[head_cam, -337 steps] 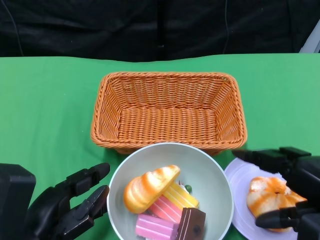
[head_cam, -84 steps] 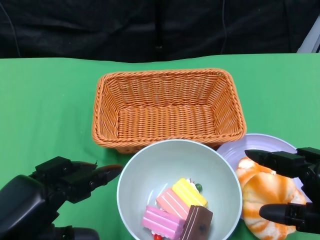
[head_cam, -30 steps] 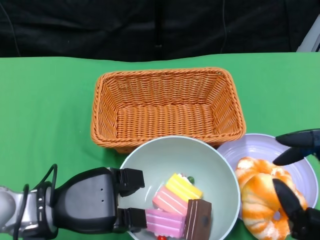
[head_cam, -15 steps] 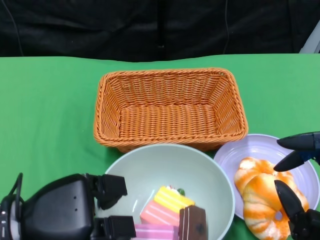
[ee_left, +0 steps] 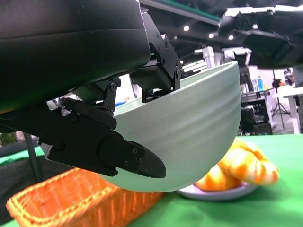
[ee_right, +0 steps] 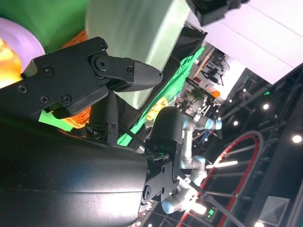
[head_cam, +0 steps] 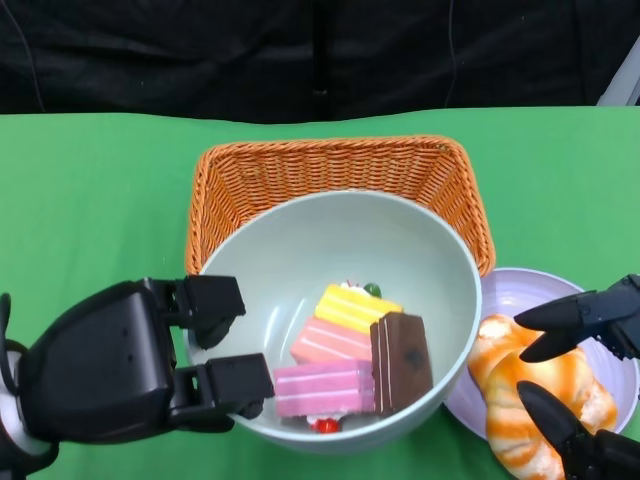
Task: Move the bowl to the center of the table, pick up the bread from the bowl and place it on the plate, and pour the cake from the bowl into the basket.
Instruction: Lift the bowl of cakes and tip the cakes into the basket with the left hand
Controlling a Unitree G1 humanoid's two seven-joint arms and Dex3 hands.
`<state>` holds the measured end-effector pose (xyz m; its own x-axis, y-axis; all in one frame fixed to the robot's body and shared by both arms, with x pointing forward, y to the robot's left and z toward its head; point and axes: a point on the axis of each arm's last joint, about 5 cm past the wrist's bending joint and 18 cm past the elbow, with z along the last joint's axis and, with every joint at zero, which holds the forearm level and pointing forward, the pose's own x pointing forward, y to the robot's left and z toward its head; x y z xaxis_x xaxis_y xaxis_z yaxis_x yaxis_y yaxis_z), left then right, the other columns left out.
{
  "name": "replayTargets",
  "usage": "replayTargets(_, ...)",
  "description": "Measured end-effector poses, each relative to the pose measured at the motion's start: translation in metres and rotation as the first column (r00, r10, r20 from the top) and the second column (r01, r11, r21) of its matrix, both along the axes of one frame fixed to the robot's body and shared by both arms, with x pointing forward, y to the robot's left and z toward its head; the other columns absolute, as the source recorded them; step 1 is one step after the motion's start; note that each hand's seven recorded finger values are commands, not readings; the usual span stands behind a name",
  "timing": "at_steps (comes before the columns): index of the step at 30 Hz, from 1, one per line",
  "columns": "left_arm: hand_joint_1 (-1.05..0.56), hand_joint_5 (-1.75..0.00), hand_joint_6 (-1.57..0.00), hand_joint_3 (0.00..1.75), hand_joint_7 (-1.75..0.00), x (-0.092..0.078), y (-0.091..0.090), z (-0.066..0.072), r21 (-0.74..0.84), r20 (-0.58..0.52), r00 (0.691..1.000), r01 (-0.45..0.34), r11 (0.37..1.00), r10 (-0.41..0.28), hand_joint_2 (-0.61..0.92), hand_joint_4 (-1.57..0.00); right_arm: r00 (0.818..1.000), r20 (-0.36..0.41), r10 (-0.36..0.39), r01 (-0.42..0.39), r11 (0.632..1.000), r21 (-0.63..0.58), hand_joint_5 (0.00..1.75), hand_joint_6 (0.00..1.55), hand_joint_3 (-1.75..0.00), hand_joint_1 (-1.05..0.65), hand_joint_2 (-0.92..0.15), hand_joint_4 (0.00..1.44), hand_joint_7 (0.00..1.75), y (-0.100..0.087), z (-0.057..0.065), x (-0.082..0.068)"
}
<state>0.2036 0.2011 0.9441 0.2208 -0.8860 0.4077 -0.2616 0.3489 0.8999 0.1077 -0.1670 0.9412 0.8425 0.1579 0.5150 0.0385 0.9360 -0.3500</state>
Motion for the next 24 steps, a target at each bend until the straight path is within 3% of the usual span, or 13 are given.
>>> replayTargets(3, -0.26, -1.75, -0.71, 1.18, -1.75, 0.002, -0.002, 0.005, -0.030, -0.002, 1.000, -0.013, 0.999, 0.013, 0.32, -0.99, 1.000, -0.010, 0.004, -0.004, 1.000, -0.001, 1.40, 0.17, -0.68, -0.34, -0.72, 0.40, 1.30, -0.001, -0.001, -0.001)
replayTargets(8, -0.19, -1.75, -0.79, 1.59, -1.75, 0.009, -0.013, 0.010, -0.195, -0.116, 0.993, -0.047, 0.980, 0.024, 0.13, -1.03, 0.999, -0.036, 0.025, -0.025, 1.000, -0.012, 1.43, 0.18, -0.73, -0.31, -0.67, 0.39, 1.31, -0.001, -0.003, -0.003)
replayTargets(11, -0.18, -1.75, -0.81, 1.65, -1.75, 0.014, -0.020, 0.010, -0.275, -0.239, 0.971, -0.097, 0.957, 0.030, 0.17, -1.02, 0.998, -0.051, 0.025, -0.026, 1.000, -0.016, 1.43, 0.21, -0.75, -0.31, -0.67, 0.38, 1.32, -0.002, -0.006, -0.002)
replayTargets(16, -0.12, -1.75, -0.83, 1.68, -1.75, 0.021, -0.029, 0.011, -0.320, -0.432, 0.901, -0.200, 0.926, 0.045, 0.17, -1.02, 0.998, -0.064, 0.025, -0.027, 0.999, -0.025, 1.44, 0.20, -0.75, -0.34, -0.67, 0.37, 1.30, -0.002, -0.009, -0.001)
replayTargets(22, -0.09, -1.75, -0.85, 1.74, -1.73, 0.029, -0.045, 0.009, -0.406, -0.613, 0.789, -0.263, 0.875, -0.047, 0.17, -1.03, 0.997, -0.067, 0.033, -0.035, 0.999, -0.025, 1.43, 0.20, -0.76, -0.32, -0.65, 0.35, 1.32, 0.000, -0.010, -0.001)
replayTargets(24, -0.09, -1.75, -0.85, 1.75, -1.73, 0.031, -0.049, 0.009, -0.425, -0.639, 0.765, -0.267, 0.865, -0.078, 0.17, -1.03, 0.997, -0.065, 0.035, -0.037, 0.999, -0.026, 1.43, 0.20, -0.76, -0.32, -0.65, 0.36, 1.32, 0.000, -0.010, -0.001)
